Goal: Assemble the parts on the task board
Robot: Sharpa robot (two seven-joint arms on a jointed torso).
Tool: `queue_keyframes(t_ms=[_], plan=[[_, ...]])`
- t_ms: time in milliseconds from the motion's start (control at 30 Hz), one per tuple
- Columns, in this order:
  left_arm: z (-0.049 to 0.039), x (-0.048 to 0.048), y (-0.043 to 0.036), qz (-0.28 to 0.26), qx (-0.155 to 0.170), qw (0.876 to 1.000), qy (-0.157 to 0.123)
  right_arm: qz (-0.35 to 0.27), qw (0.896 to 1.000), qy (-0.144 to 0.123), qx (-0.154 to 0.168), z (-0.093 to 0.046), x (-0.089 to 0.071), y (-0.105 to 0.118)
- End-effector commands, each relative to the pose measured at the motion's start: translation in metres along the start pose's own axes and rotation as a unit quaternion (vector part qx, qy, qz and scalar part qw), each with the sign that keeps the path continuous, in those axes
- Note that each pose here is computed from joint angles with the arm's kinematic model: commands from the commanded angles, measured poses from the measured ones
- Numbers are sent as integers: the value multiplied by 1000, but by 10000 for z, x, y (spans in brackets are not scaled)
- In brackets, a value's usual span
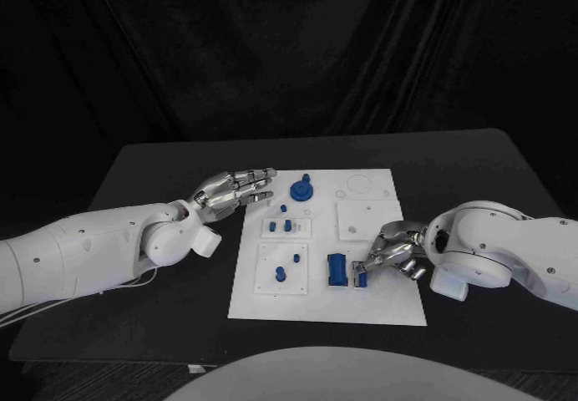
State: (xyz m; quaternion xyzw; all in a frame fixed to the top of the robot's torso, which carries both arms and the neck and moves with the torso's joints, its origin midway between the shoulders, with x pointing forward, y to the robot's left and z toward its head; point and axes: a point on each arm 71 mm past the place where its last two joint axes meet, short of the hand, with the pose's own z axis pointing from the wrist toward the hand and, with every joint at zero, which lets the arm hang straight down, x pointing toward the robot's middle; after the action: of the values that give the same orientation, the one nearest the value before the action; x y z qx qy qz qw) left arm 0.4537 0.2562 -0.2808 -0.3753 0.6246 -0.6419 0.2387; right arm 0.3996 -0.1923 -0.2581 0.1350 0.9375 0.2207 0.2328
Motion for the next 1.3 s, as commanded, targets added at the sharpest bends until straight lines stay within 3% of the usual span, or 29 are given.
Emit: queue_keyframes(t_ms=[33,1300], plan=[[4,18,1,-6,4,1000,8,-5,1000,13,12,11,20,-19],[1,26,16,-9,2,1000,10,2,1000,1,13,49,5,1]])
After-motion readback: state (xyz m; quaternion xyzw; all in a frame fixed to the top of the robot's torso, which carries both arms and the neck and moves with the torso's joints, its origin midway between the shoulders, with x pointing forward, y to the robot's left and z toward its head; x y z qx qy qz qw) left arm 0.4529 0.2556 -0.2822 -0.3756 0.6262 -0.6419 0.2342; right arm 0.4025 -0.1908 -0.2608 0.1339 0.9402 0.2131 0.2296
